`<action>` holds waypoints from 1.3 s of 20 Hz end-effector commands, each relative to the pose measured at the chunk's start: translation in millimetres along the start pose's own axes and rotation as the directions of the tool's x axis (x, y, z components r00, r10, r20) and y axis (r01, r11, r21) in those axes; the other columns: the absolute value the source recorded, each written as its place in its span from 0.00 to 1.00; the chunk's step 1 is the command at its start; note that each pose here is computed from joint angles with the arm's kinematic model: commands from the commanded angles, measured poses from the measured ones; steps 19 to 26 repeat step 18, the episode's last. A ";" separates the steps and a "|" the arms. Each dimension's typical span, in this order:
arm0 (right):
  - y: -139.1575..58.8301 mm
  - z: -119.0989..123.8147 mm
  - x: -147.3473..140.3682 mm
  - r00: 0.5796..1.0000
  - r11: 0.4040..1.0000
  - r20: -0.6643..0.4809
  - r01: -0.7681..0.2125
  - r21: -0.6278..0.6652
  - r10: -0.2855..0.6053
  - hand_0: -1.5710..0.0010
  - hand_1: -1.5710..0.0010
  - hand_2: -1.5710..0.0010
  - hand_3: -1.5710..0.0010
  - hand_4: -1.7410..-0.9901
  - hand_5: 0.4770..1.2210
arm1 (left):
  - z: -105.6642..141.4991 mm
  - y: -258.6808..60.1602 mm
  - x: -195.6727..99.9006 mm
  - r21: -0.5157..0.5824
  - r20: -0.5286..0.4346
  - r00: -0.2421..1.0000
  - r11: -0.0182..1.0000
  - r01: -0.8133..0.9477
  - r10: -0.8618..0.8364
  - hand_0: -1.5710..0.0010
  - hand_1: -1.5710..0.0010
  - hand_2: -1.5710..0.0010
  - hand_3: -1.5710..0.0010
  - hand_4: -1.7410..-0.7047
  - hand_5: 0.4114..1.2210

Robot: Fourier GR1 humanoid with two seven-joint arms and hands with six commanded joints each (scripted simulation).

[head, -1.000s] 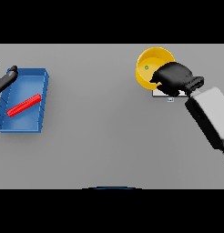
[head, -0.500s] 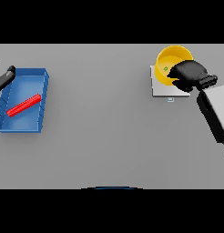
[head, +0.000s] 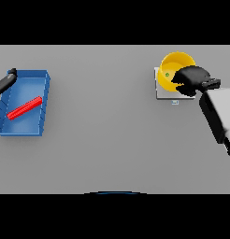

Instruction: Pick up the red beaker and tilt it to pour out 1 green nut into yellow bowl. Pick up the yellow bowl and place it on the metallic measuring scale.

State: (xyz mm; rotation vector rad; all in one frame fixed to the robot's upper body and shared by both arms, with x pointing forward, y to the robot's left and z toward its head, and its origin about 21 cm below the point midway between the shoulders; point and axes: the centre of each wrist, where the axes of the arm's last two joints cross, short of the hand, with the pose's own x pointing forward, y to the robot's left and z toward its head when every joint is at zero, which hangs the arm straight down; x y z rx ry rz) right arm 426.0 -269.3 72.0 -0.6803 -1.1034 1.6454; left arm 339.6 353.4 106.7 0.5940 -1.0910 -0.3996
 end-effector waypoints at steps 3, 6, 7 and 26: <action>0.0 2.0 -1.9 1.000 1.000 0.003 0.024 0.013 -0.024 0.28 0.16 0.15 0.33 0.05 1.00 | -1.6 -2.2 1.2 -0.004 0.003 1.000 1.000 -0.002 0.002 1.00 1.00 1.00 1.00 0.98 0.38; 0.8 2.4 -3.7 0.999 0.998 -0.027 0.047 0.032 -0.046 0.63 0.47 0.42 0.53 0.20 0.72 | -3.2 0.0 -0.5 -0.007 -0.001 1.000 1.000 -0.009 0.009 1.00 1.00 1.00 1.00 0.97 0.39; -3.5 2.1 -2.9 0.998 0.998 -0.037 0.045 0.037 -0.044 0.71 0.55 0.49 0.57 0.24 0.66 | -2.0 -4.1 -1.6 -0.014 0.000 1.000 1.000 -0.005 0.005 1.00 1.00 1.00 1.00 0.98 0.39; -0.1 3.3 -6.7 0.999 0.996 -0.041 0.020 0.082 -0.016 0.97 0.96 0.93 0.83 0.44 0.38 | -2.2 0.3 0.0 0.000 0.009 1.000 1.000 0.004 -0.004 1.00 1.00 1.00 1.00 0.99 0.35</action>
